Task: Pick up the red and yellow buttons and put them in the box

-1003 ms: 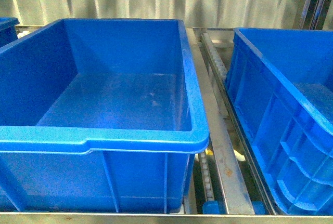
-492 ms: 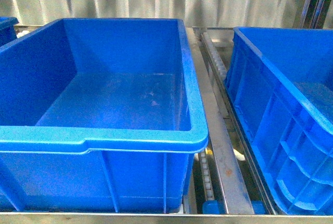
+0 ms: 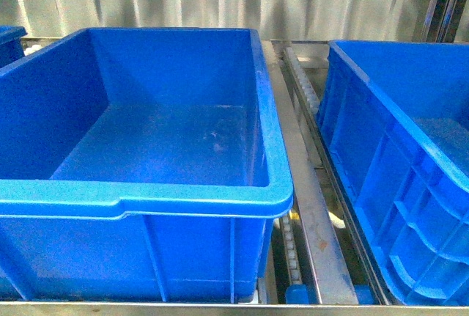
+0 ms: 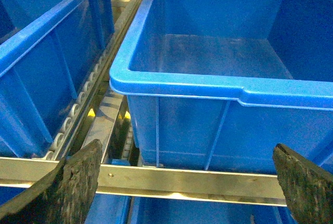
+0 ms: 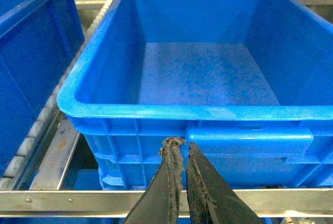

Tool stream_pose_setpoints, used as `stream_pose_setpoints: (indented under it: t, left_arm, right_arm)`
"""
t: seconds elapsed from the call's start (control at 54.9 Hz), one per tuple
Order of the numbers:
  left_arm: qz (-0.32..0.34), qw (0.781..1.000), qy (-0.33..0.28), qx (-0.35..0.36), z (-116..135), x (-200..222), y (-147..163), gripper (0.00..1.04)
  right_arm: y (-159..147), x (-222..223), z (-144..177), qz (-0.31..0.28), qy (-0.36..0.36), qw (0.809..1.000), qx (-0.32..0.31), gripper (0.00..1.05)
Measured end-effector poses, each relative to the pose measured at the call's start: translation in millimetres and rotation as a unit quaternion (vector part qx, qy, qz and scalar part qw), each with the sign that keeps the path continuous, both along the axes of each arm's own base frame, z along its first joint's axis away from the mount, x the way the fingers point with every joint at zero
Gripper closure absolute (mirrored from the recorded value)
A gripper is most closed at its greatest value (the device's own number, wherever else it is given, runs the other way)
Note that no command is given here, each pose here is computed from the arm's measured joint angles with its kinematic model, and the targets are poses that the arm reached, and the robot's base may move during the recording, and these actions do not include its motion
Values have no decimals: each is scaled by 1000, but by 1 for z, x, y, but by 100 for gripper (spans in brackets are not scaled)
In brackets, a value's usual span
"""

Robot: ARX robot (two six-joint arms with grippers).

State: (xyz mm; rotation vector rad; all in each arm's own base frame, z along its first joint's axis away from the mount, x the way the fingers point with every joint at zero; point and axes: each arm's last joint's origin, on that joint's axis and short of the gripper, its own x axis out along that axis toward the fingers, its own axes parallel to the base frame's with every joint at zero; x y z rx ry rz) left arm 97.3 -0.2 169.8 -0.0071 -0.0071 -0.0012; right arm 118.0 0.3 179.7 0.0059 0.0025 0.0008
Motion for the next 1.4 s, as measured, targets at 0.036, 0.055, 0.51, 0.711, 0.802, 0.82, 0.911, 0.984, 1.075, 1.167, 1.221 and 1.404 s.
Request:
stream_pose_setpoints:
  t: [0.036, 0.055, 0.51, 0.711, 0.802, 0.82, 0.911, 0.984, 1.075, 1.167, 1.221, 1.404]
  left_arm:
    - [0, 1000, 0, 0, 0, 0, 0, 8]
    - [0, 1000, 0, 0, 0, 0, 0, 8]
    - [0, 1000, 0, 0, 0, 0, 0, 8]
    - [0, 1000, 0, 0, 0, 0, 0, 8]
    - [0, 1000, 0, 0, 0, 0, 0, 8]
    - [0, 1000, 0, 0, 0, 0, 0, 8]
    - [0, 1000, 0, 0, 0, 0, 0, 8]
    - [0, 1000, 0, 0, 0, 0, 0, 8]
    - [0, 1000, 0, 0, 0, 0, 0, 8]
    - [0, 1000, 0, 0, 0, 0, 0, 8]
    - [0, 1000, 0, 0, 0, 0, 0, 8]
    - [0, 1000, 0, 0, 0, 0, 0, 8]
  right_arm:
    - [0, -1, -1, 0, 1, 1000, 0, 101]
    - [0, -1, -1, 0, 0, 1000, 0, 101]
    - [0, -9, -5, 0, -14, 1000, 0, 101]
    - [0, -21, -8, 0, -10, 1000, -1, 96]
    - [0, -22, -7, 0, -15, 1000, -1, 82]
    - [0, -22, -7, 0, -15, 1000, -1, 79]
    - [0, -22, -8, 0, -12, 1000, -1, 65]
    - [0, -22, -7, 0, -13, 1000, -1, 54]
    - [0, -22, -7, 0, -13, 1000, -1, 33]
    - [0, -22, -7, 0, -13, 1000, -1, 19]
    - [0, -22, -7, 0, -13, 1000, -1, 9]
    - [0, -22, -7, 0, -13, 1000, -1, 6]
